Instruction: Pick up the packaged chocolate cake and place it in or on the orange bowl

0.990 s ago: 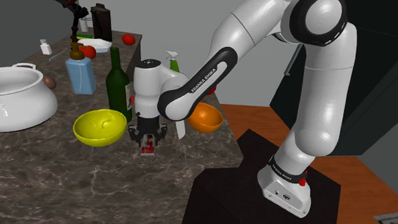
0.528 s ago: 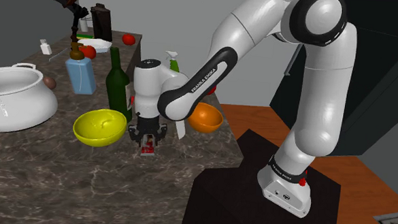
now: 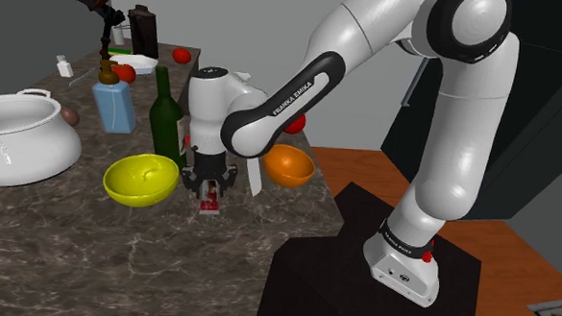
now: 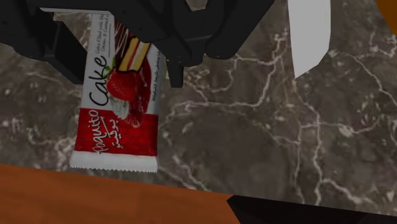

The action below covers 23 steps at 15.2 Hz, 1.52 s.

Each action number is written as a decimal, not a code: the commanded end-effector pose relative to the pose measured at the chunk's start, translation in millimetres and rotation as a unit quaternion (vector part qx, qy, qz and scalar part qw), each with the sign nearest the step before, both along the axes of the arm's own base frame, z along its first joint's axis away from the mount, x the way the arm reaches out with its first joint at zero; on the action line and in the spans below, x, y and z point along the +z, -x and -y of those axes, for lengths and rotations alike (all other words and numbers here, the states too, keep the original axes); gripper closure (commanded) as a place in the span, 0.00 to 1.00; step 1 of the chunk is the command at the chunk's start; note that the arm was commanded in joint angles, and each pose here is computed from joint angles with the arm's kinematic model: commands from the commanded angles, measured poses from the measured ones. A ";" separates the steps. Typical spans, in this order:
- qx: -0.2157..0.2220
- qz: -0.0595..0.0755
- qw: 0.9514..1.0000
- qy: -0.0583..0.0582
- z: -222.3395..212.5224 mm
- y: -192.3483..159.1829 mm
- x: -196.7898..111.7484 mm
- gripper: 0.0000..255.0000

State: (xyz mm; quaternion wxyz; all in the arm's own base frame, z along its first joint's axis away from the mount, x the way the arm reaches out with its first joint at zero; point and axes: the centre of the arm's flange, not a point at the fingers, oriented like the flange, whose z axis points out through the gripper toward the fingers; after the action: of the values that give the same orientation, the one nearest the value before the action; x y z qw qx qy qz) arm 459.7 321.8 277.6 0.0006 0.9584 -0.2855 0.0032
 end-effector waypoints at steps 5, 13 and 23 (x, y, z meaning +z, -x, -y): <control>0.000 0.000 1.000 0.000 -1.0 0.5 31.7 1.00; 0.000 0.000 1.000 0.000 -1.0 0.5 73.9 1.00; 0.000 0.000 1.000 0.000 -1.0 0.5 126.7 1.00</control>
State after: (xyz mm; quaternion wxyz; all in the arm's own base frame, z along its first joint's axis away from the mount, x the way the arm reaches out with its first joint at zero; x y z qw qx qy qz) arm 459.2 323.1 398.6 0.0005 0.9584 -0.2855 0.0031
